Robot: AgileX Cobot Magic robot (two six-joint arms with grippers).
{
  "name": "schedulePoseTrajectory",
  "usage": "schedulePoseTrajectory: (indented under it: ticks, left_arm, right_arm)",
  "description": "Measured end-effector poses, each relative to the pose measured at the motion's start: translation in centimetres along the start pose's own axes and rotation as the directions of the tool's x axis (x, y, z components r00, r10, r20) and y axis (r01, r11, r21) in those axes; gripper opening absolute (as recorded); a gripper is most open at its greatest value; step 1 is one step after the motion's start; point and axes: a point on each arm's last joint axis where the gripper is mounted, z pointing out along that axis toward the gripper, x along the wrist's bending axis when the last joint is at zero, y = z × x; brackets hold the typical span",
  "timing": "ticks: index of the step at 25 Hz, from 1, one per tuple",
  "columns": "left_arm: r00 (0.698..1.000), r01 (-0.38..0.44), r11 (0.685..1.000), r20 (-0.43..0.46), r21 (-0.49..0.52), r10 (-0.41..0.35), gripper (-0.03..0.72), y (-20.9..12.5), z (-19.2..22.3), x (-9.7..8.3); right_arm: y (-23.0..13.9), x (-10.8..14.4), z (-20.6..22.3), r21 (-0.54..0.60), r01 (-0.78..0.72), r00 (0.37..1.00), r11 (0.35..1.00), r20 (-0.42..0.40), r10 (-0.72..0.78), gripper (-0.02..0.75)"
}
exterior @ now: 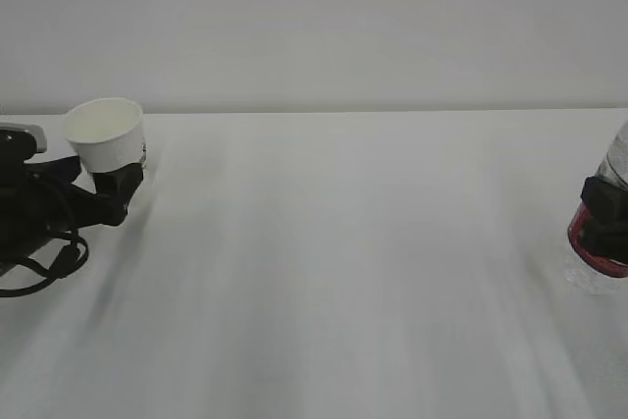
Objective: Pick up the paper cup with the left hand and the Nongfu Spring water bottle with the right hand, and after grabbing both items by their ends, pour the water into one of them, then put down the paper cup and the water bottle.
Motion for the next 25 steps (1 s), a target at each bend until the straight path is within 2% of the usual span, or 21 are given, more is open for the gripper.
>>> schedulePoseTrajectory:
  ticks: [5,14,18,25]
  left_arm:
    - [0.999,0.021,1.0,-0.044,0.006,-0.021,0.692,-0.9,1.3,0.6]
    - [0.999,0.023,1.0,-0.049,0.003,-0.023,0.692,-1.3,2.5,0.8]
    - [0.997,0.056,0.998,-0.048,0.009,-0.056,0.692,-2.2,3.7,1.0]
    - [0.996,0.067,0.997,-0.053,0.023,-0.066,0.692,-2.8,4.0,1.1]
  right_arm:
    - [0.1,0.0,0.0,-0.002,0.0,1.0,1.0,0.0,0.0,0.386]
    - [0.1,0.0,0.1,-0.004,0.001,1.0,1.0,0.0,-0.001,0.386]
    - [0.1,0.0,0.1,-0.004,0.001,1.0,1.0,0.0,-0.001,0.386]
    - [0.1,0.0,0.1,-0.004,0.003,1.0,1.0,-0.003,-0.003,0.386]
